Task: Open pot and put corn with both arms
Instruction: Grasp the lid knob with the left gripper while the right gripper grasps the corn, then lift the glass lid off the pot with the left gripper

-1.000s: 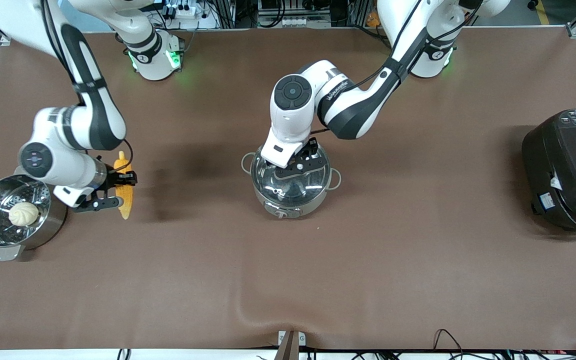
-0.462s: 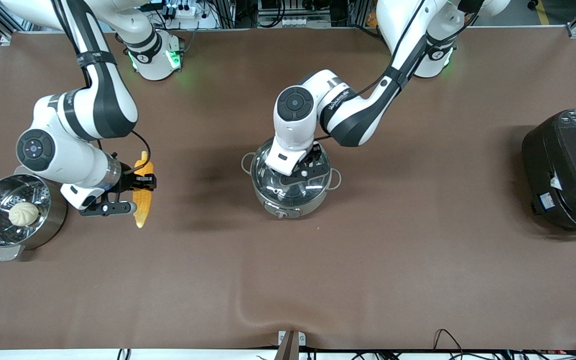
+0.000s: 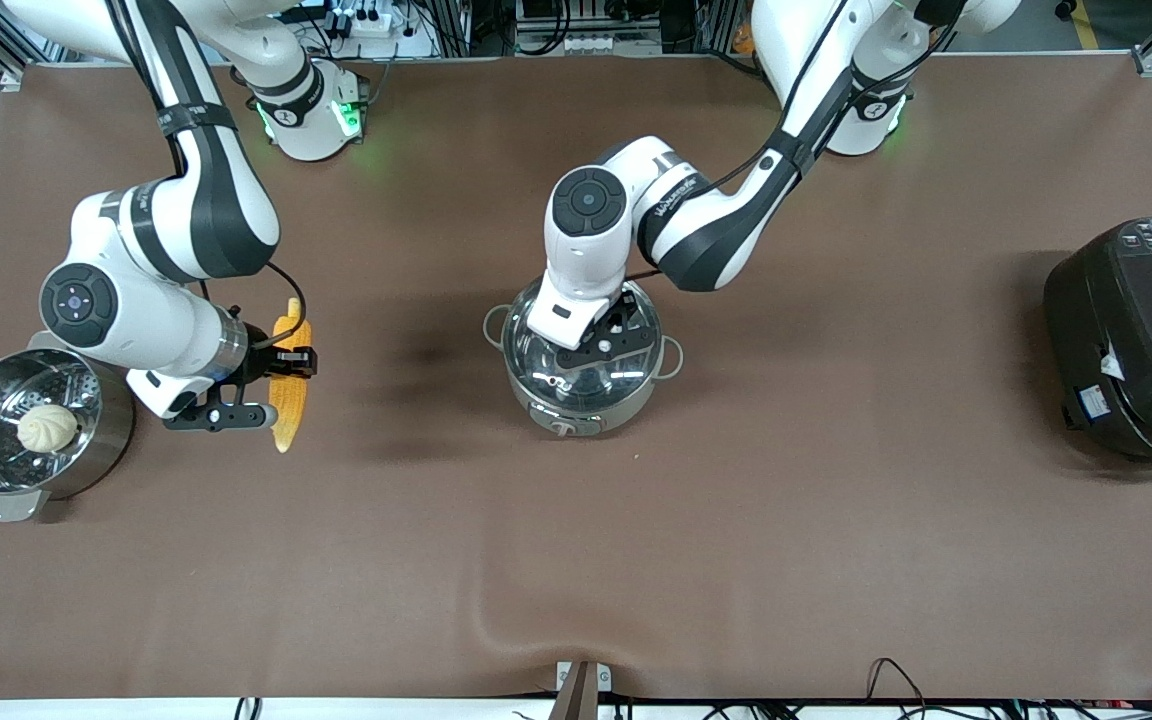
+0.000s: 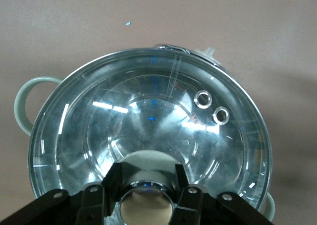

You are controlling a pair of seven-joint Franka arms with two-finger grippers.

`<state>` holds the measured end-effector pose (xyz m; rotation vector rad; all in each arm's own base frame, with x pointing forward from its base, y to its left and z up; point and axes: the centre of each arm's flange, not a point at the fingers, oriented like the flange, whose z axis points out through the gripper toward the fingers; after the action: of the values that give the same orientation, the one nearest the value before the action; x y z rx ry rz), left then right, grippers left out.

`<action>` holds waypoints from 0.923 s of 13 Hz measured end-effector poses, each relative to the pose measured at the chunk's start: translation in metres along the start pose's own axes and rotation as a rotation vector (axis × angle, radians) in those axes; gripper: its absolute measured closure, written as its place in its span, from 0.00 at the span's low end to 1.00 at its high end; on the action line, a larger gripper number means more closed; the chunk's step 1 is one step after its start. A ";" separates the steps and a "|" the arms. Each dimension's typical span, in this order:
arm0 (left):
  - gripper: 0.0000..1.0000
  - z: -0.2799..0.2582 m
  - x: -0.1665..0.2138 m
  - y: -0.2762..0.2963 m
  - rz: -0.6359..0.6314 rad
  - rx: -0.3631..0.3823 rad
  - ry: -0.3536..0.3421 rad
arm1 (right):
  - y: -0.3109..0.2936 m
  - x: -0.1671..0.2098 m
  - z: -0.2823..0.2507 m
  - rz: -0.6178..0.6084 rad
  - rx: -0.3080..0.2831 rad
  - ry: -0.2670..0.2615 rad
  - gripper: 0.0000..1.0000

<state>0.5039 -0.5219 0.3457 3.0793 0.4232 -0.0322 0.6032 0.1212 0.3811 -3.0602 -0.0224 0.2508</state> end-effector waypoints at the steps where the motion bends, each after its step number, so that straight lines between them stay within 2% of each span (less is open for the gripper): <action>1: 0.50 0.000 0.000 0.000 0.000 0.001 0.000 | 0.000 0.000 -0.001 0.001 0.000 -0.001 0.66; 7: 0.52 -0.010 0.002 -0.001 -0.004 -0.001 0.005 | -0.003 0.004 -0.015 0.017 0.006 0.024 0.66; 10: 0.52 -0.060 0.014 -0.017 -0.029 0.008 0.023 | -0.007 0.004 -0.018 0.030 0.032 0.027 0.66; 12: 0.52 -0.119 0.041 -0.051 -0.042 -0.002 0.055 | -0.022 0.003 -0.023 0.049 0.057 0.033 0.66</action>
<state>0.5312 -0.4577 0.4617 3.0753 0.4907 0.0522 0.6101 0.1419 0.4047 -3.0105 0.0602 0.2003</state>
